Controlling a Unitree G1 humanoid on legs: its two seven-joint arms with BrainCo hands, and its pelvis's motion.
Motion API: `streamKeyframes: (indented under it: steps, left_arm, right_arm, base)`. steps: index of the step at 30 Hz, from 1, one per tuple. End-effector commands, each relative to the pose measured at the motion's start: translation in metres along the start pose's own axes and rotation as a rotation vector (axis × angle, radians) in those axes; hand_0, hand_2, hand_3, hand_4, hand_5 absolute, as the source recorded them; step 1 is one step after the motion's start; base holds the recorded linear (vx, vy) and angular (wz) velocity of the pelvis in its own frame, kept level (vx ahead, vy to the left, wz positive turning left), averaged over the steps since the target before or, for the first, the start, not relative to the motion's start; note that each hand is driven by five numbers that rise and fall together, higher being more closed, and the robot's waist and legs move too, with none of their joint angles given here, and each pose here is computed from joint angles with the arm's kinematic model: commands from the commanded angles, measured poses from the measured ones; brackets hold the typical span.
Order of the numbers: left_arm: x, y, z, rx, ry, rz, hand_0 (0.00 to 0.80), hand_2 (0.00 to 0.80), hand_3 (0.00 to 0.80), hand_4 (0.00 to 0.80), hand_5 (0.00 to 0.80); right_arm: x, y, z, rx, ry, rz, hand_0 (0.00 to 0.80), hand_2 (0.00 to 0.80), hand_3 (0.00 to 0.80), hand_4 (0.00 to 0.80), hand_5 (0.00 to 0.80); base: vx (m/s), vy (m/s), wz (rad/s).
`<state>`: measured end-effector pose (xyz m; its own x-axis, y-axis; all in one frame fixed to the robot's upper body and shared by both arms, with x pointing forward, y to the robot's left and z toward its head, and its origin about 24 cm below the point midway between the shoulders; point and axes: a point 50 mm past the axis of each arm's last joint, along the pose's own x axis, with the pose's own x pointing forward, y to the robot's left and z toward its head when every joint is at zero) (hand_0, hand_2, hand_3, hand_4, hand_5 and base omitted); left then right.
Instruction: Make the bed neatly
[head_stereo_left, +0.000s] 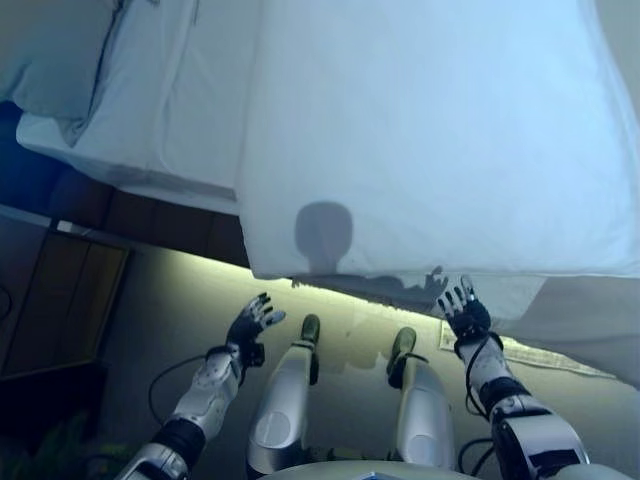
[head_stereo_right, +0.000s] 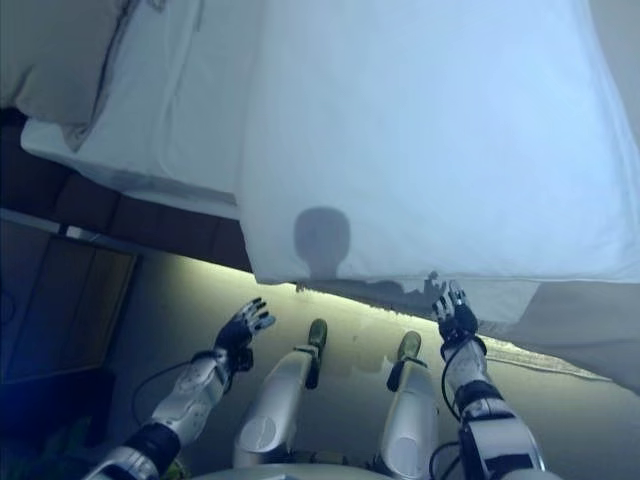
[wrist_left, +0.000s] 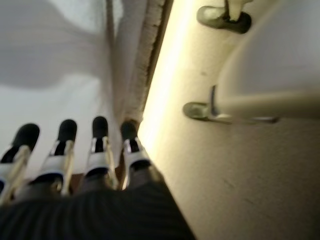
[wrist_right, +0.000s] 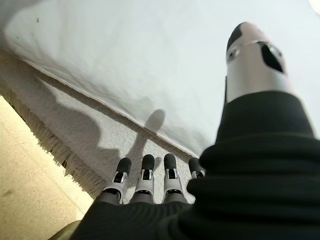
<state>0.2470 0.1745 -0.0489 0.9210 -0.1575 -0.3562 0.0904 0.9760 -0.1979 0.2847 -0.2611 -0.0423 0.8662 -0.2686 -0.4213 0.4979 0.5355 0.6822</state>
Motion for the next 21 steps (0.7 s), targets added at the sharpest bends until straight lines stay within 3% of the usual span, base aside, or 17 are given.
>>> streamKeyframes:
  steps: [1,10,21]
  left_arm:
    - [0.001,-0.007,0.012,-0.012,-0.061,-0.038,0.0,0.0,0.0,0.0,0.0]
    - [-0.002,-0.009,0.014,0.018,-0.066,-0.052,0.0,0.0,0.0,0.0,0.0]
    - [-0.004,-0.016,0.018,0.021,-0.094,-0.091,0.0,0.0,0.0,0.0,0.0]
  right_arm:
    - [0.0,-0.008,0.023,0.139,-0.092,-0.017,0.0,0.0,0.0,0.0,0.0]
    - [0.007,-0.001,0.059,0.387,-0.167,-0.023,0.0,0.0,0.0,0.0,0.0]
    - [0.011,0.006,0.064,0.356,-0.156,-0.064,0.0,0.0,0.0,0.0,0.0]
  base:
    - [-0.006,-0.087,0.11]
    - [0.031,-0.038,0.11]
    - [0.027,-0.012,0.03]
